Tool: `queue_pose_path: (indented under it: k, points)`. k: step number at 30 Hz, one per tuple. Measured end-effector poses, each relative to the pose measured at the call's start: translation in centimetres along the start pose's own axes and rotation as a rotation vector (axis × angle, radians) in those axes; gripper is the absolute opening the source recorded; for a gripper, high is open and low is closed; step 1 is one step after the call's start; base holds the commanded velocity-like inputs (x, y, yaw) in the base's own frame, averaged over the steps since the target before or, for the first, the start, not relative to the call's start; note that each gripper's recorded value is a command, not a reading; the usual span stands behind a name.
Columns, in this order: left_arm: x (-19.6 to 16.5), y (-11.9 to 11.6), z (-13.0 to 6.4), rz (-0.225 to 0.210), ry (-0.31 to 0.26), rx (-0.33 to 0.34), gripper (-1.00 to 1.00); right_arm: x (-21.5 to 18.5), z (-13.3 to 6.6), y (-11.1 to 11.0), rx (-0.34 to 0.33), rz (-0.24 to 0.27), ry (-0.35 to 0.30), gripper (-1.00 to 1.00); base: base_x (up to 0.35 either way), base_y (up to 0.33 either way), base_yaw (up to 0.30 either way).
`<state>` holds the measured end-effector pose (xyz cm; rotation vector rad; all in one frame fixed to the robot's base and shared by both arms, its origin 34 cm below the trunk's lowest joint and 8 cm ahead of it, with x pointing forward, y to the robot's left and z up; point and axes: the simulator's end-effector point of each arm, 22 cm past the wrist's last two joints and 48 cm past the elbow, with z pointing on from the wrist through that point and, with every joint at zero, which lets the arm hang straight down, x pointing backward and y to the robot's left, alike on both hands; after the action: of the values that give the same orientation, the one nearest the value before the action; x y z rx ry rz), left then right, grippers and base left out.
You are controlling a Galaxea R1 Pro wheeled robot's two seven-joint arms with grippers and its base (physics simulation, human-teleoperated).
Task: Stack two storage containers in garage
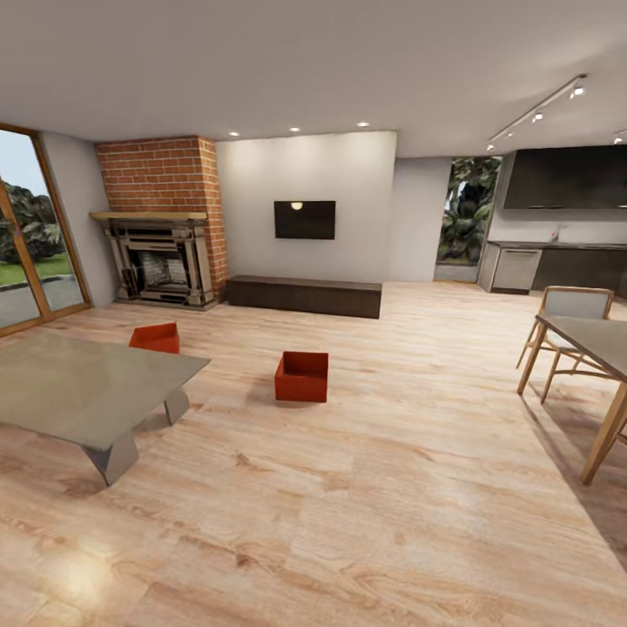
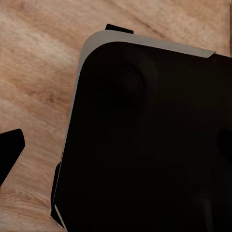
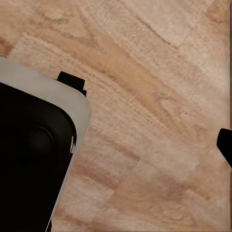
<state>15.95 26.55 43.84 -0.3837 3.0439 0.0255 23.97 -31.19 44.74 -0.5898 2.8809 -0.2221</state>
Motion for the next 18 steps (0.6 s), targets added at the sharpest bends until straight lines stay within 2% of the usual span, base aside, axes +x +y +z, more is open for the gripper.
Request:
queue_pose_path:
  k: [11, 18]
  points:
    - [0.00, 0.00, 0.00, 0.000, 0.000, 0.000, 1.00, 0.05, 0.00, -0.09, 0.001, 0.000, 0.001, 1.00, 0.326, 0.001, 0.000]
    - [0.00, 0.00, 0.00, 0.000, 0.000, 0.000, 1.00, 0.05, 0.00, -0.08, 0.001, 0.000, 0.001, 1.00, 0.326, 0.070, 0.000]
